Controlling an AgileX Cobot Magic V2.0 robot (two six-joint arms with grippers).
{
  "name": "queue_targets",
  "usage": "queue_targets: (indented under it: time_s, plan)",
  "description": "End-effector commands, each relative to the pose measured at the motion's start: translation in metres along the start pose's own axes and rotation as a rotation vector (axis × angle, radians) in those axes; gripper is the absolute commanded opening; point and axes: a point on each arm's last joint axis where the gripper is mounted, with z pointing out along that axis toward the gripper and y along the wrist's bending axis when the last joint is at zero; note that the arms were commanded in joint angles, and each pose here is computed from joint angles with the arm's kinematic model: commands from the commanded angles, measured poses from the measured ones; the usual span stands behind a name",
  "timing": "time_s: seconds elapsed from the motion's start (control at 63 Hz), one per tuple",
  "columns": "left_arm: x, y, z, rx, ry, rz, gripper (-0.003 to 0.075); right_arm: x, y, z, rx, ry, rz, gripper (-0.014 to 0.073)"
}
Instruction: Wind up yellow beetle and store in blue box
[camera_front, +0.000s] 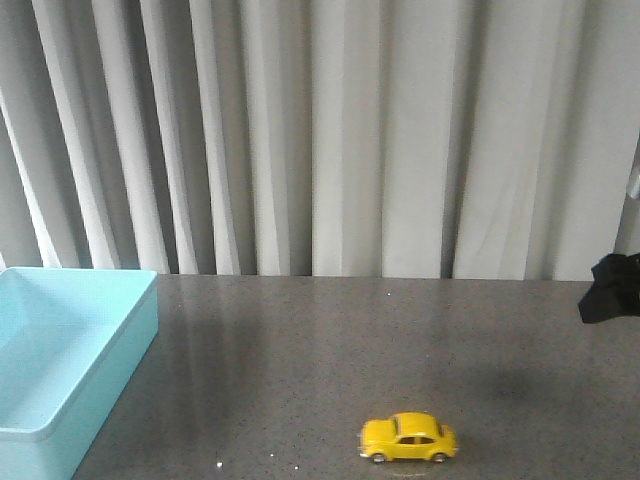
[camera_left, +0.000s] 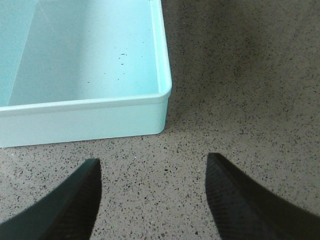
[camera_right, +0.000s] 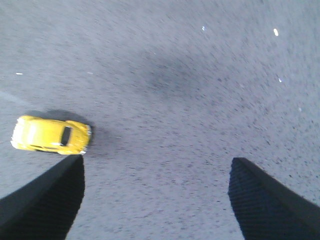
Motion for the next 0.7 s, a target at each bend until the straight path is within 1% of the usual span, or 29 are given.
queue_targets:
  time_s: [0.0,0.095,0.159,0.222,0.333,0.46,0.556,0.683]
  plan:
    - [-0.014,-0.002,-0.007,0.011,-0.098,-0.005,0.0451,-0.001,0.033,-0.049,0.016,-0.141,-0.055,0.0579]
    - [-0.013,-0.002,-0.007,0.011,-0.096,-0.005,0.0451,0.005,0.061,-0.070,0.009,-0.185,-0.111,0.0579]
    - [-0.013,-0.002,-0.007,0.011,-0.087,-0.005,0.0451,0.010,0.075,-0.081,-0.001,-0.207,-0.123,0.0579]
    - [-0.013,-0.002,-0.007,0.011,-0.087,-0.005,0.0451,0.016,0.087,-0.093,-0.011,-0.234,-0.129,0.0579]
    - [-0.013,-0.002,-0.007,0.011,-0.087,-0.005,0.0451,0.034,0.099,-0.092,-0.034,-0.276,-0.123,0.0579]
    - [-0.012,-0.002,-0.007,0.011,-0.085,-0.005,0.0451,0.070,0.102,-0.073,-0.055,-0.265,-0.130,0.0579]
    - [-0.013,-0.002,-0.007,0.012,-0.085,0.004,0.0451,0.100,0.098,-0.061,-0.059,-0.247,-0.117,0.0579]
    - [-0.015,-0.005,-0.008,0.046,-0.092,0.106,0.0451,0.137,0.091,-0.051,-0.047,-0.191,-0.118,0.0579]
